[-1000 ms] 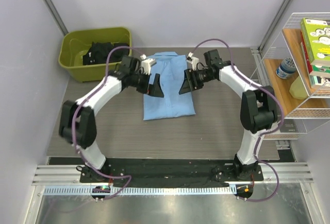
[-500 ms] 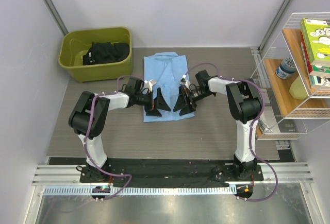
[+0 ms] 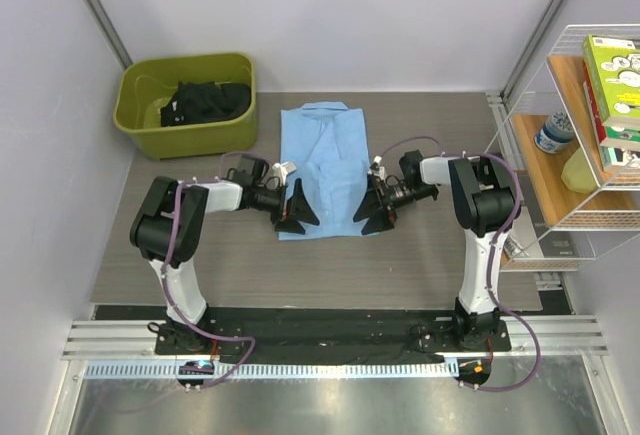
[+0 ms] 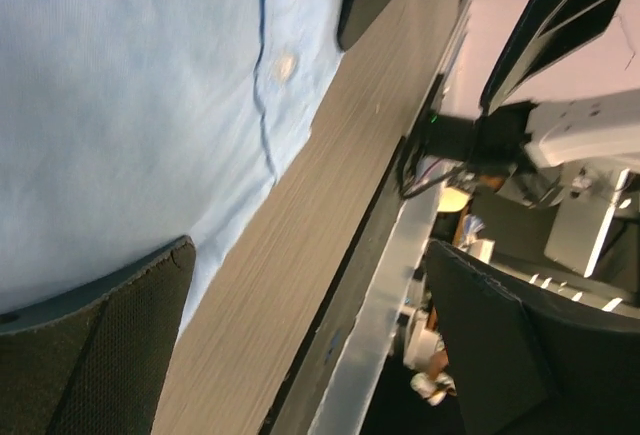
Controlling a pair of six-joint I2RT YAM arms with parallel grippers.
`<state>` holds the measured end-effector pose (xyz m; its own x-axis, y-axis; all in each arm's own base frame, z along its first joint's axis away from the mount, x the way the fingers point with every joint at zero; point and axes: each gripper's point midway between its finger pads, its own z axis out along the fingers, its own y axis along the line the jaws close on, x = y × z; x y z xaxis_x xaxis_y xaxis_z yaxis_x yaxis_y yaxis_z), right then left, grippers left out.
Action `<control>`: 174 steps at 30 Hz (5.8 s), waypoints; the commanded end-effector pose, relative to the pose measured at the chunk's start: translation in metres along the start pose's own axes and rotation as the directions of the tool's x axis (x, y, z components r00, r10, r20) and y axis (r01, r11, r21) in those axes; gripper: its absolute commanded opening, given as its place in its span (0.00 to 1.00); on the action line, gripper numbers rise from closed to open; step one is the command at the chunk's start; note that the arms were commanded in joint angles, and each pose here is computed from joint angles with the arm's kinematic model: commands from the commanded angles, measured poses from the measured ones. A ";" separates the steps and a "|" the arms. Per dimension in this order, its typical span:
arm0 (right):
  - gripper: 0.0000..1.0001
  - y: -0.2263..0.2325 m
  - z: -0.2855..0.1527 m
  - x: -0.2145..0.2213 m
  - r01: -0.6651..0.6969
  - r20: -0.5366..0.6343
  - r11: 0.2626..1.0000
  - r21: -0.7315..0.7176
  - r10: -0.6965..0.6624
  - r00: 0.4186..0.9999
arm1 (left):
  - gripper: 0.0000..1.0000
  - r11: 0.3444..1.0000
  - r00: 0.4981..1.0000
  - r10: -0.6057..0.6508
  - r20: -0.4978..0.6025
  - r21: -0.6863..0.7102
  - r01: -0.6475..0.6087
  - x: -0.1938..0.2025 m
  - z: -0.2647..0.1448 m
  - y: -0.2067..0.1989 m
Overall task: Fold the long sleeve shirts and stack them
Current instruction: Fold the shirt
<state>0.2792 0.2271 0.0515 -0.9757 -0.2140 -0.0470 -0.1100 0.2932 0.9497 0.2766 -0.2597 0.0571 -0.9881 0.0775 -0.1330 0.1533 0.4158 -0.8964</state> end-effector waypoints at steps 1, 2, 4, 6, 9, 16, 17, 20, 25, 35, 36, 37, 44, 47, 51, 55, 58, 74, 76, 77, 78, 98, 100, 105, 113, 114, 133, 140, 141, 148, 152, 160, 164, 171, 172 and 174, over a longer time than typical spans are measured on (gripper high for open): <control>1.00 -0.020 -0.013 0.049 -0.005 -0.087 0.984 0.180 0.021 0.996 | 1.00 0.994 0.991 0.095 -0.099 -0.053 -0.100 0.050 -0.013 0.002; 1.00 -0.001 -0.017 0.044 0.043 -0.070 0.985 0.165 -0.032 0.997 | 1.00 0.988 0.986 0.141 -0.090 -0.042 -0.145 0.051 -0.018 -0.008; 1.00 0.029 -0.023 0.022 0.101 -0.030 0.985 0.137 -0.098 0.995 | 1.00 0.966 0.965 0.259 -0.037 -0.015 -0.260 0.039 -0.029 -0.034; 1.00 0.055 -0.028 0.000 0.164 0.010 0.980 0.109 -0.166 0.986 | 1.00 0.942 0.942 0.336 0.014 -0.031 -0.335 0.013 -0.036 -0.054; 1.00 0.070 -0.030 -0.053 0.260 0.086 0.952 0.160 -0.276 0.957 | 1.00 0.917 0.910 0.399 0.116 -0.073 -0.393 -0.034 -0.036 -0.072; 0.99 0.055 -0.017 -0.148 0.310 0.190 0.932 0.187 -0.344 0.920 | 0.99 0.951 0.917 0.308 0.253 -0.117 -0.287 -0.131 -0.007 -0.037; 0.99 0.052 -0.016 -0.155 0.298 0.201 0.936 0.188 -0.333 0.921 | 0.98 0.962 0.925 0.269 0.269 -0.116 -0.246 -0.139 -0.005 -0.031; 0.99 0.020 -0.008 -0.170 0.286 0.202 0.936 0.206 -0.327 0.923 | 0.96 0.980 0.929 0.184 0.322 -0.135 -0.147 -0.166 -0.004 0.004; 0.99 -0.043 -0.006 -0.166 0.220 0.179 0.930 0.294 -0.280 0.943 | 0.96 0.978 0.936 0.166 0.309 -0.176 -0.115 -0.174 -0.008 0.036; 0.92 -0.001 -0.030 -0.126 0.323 0.100 0.904 0.279 -0.362 0.927 | 0.91 0.981 0.966 0.182 0.182 -0.101 -0.165 -0.089 -0.008 0.006; 0.90 0.010 -0.032 -0.121 0.326 0.102 0.907 0.268 -0.363 0.926 | 0.90 0.976 0.961 0.211 0.181 -0.092 -0.197 -0.085 -0.010 -0.005; 0.87 0.023 -0.037 -0.120 0.339 0.111 0.903 0.265 -0.378 0.919 | 0.90 0.962 0.943 0.271 0.195 -0.079 -0.260 -0.083 -0.017 -0.028; 0.57 0.048 -0.068 -0.106 0.376 0.125 0.811 0.448 -0.473 0.872 | 0.74 0.869 0.856 0.439 0.273 -0.371 -0.327 -0.090 -0.067 -0.041; 0.47 0.029 -0.078 -0.116 0.361 0.111 0.753 0.550 -0.494 0.862 | 0.64 0.837 0.860 0.438 0.262 -0.469 -0.283 -0.091 -0.080 -0.021; 0.39 -0.003 -0.082 -0.128 0.318 0.092 0.716 0.622 -0.470 0.878 | 0.51 0.821 0.894 0.387 0.228 -0.526 -0.221 -0.089 -0.086 0.007; 0.36 -0.016 -0.078 -0.138 0.295 0.095 0.716 0.632 -0.450 0.888 | 0.48 0.803 0.918 0.355 0.176 -0.561 -0.202 -0.087 -0.088 0.026; 0.35 -0.020 -0.073 -0.141 0.294 0.092 0.716 0.634 -0.448 0.889 | 0.48 0.794 0.927 0.349 0.138 -0.569 -0.214 -0.086 -0.085 0.035; 0.34 -0.025 -0.061 -0.148 0.293 0.104 0.740 0.606 -0.438 0.893 | 0.52 0.799 0.947 0.300 0.116 -0.573 -0.183 -0.090 -0.075 0.055; 0.34 -0.028 -0.060 -0.149 0.288 0.103 0.742 0.605 -0.432 0.896 | 0.54 0.795 0.948 0.298 0.114 -0.579 -0.180 -0.090 -0.075 0.057; 0.34 -0.028 -0.059 -0.149 0.290 0.104 0.744 0.601 -0.433 0.895 | 0.55 0.791 0.947 0.301 0.113 -0.585 -0.181 -0.091 -0.076 0.058; 0.34 -0.028 -0.058 -0.149 0.287 0.107 0.750 0.596 -0.429 0.897 | 0.56 0.789 0.948 0.299 0.111 -0.587 -0.181 -0.090 -0.076 0.058; 0.06 -0.023 -0.049 -0.146 0.279 0.120 0.791 0.544 -0.402 0.908 | 0.45 0.826 0.934 0.327 0.142 -0.524 -0.210 -0.101 -0.069 0.042; 0.01 -0.022 -0.052 -0.147 0.279 0.123 0.787 0.550 -0.407 0.905 | 0.42 0.824 0.930 0.337 0.147 -0.523 -0.216 -0.104 -0.070 0.040; 0.01 -0.013 -0.053 -0.146 0.281 0.132 0.790 0.545 -0.412 0.902 | 0.28 0.840 0.931 0.330 0.156 -0.498 -0.214 -0.105 -0.066 0.036; 0.01 -0.007 -0.056 -0.146 0.287 0.140 0.790 0.541 -0.422 0.896 | 0.08 0.840 0.933 0.326 0.156 -0.500 -0.210 -0.105 -0.063 0.038; 0.01 -0.005 -0.057 -0.147 0.288 0.142 0.790 0.542 -0.424 0.895 | 0.04 0.841 0.932 0.327 0.156 -0.498 -0.211 -0.105 -0.063 0.038; 0.01 -0.007 -0.081 -0.149 0.254 0.193 0.796 0.549 -0.417 0.888 | 0.00 0.836 0.913 0.369 0.176 -0.491 -0.244 -0.109 -0.066 0.029; 0.01 -0.040 -0.082 -0.152 0.235 0.163 0.760 0.606 -0.408 0.898 | 0.00 0.792 0.945 0.306 0.117 -0.583 -0.184 -0.106 -0.065 0.073; 0.01 -0.048 -0.079 -0.150 0.229 0.153 0.759 0.609 -0.397 0.905 | 0.00 0.788 0.946 0.303 0.113 -0.588 -0.182 -0.108 -0.065 0.075; 0.01 -0.067 -0.069 -0.127 0.213 0.111 0.753 0.623 -0.355 0.928 | 0.00 0.756 0.952 0.301 0.059 -0.623 -0.200 -0.111 -0.066 0.089; 0.01 -0.065 -0.067 -0.110 0.201 0.109 0.760 0.617 -0.336 0.935 | 0.00 0.754 0.946 0.323 0.041 -0.616 -0.230 -0.110 -0.068 0.085; 0.25 -0.034 -0.073 -0.090 0.199 0.129 0.774 0.601 -0.340 0.932 | 0.31 0.785 0.904 0.424 0.048 -0.517 -0.340 -0.099 -0.073 0.040; 0.42 0.009 -0.089 -0.094 0.297 0.100 0.740 0.604 -0.439 0.893 | 0.56 0.694 0.774 0.624 0.103 -0.529 -0.489 -0.098 -0.100 -0.014; 0.53 0.055 -0.072 -0.086 0.431 0.045 0.722 0.541 -0.536 0.843 | 0.70 0.209 0.425 0.852 -0.306 -0.546 -0.812 -0.026 -0.091 -0.022; 0.52 0.059 -0.058 -0.082 0.457 0.024 0.724 0.517 -0.546 0.837 | 0.70 0.130 0.346 0.887 -0.306 -0.553 -0.823 -0.025 -0.090 -0.035; 0.46 0.065 -0.039 -0.080 0.486 0.021 0.737 0.470 -0.559 0.829 | 0.71 -0.006 0.223 0.891 -0.396 -0.501 -0.866 0.001 -0.071 -0.031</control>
<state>0.3754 0.1873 0.1119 -0.8064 -0.2698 -0.5262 -0.5518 0.6632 0.5057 0.3019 -0.2071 0.1506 -0.3096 0.5364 -0.7851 0.8155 0.5744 0.0709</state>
